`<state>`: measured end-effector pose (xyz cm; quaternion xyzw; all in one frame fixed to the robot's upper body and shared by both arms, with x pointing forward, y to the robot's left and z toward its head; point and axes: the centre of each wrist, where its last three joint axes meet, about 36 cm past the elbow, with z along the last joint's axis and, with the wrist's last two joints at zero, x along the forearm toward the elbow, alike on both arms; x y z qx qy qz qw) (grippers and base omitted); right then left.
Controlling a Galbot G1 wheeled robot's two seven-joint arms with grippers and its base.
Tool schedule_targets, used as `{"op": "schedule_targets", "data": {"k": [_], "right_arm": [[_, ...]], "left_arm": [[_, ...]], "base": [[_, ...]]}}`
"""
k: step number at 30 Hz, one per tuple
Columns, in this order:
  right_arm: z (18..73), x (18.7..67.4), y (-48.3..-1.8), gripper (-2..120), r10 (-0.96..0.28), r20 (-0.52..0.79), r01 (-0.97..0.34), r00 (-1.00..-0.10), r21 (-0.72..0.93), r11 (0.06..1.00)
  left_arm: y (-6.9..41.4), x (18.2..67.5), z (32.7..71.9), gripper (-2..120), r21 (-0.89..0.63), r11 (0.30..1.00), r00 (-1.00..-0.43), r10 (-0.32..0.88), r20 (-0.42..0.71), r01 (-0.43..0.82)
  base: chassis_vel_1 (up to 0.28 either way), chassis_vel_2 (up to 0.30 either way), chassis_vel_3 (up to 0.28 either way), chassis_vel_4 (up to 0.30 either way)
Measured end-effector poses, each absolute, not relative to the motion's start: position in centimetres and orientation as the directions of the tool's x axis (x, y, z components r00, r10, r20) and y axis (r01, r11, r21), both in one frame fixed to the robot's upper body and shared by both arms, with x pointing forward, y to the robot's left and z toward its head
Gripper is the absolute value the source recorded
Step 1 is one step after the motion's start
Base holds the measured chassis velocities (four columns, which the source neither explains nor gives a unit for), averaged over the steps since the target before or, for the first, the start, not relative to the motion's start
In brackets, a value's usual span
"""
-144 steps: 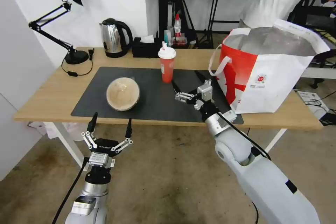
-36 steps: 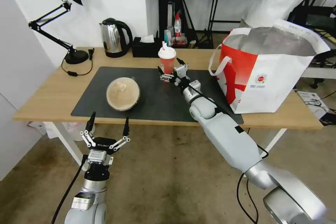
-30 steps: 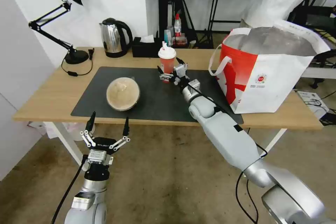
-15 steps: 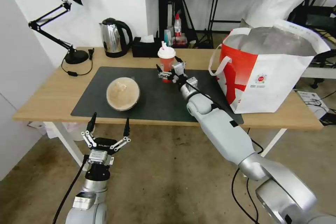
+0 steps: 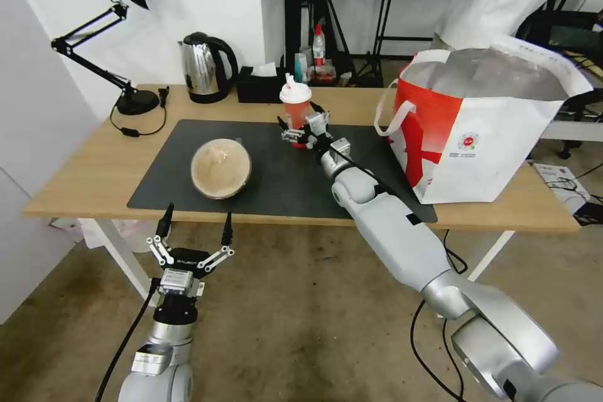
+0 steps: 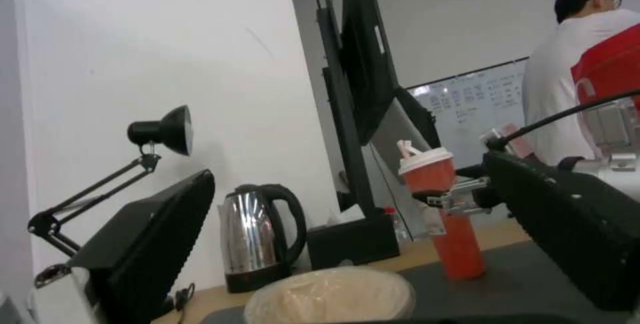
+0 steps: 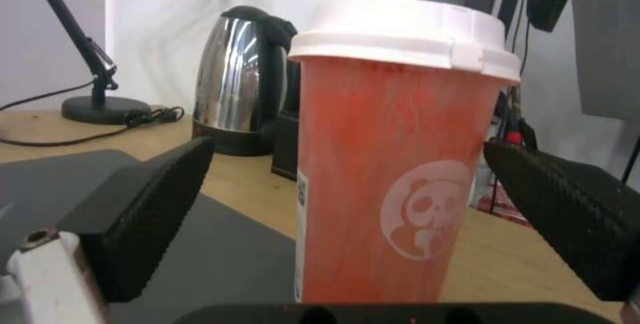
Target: Pick up the trash from the table and place it into the takeout bag.
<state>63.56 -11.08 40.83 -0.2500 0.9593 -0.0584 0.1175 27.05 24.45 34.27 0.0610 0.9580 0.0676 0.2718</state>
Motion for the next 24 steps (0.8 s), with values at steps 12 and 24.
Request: {"op": "schedule_targets", "data": {"k": [12, 24], "right_arm": [[40.4, 63.7, -11.3, 100, -0.491, -0.19, -0.464, -0.85, -0.173, 0.869], [40.1, 64.5, -12.6, 100, -0.466, -0.188, -0.434, -0.865, -0.188, 0.881]], "left_arm": [[24.6, 26.8, 34.2, 100, 0.166, 0.983, -0.847, 0.152, -0.509, 0.076], [24.6, 26.7, 34.3, 100, 0.167, 0.983, -0.846, 0.152, -0.511, 0.076]], "base": [[0.0, 0.0, 0.0, 0.0], [0.0, 0.0, 0.0, 0.0]]}}
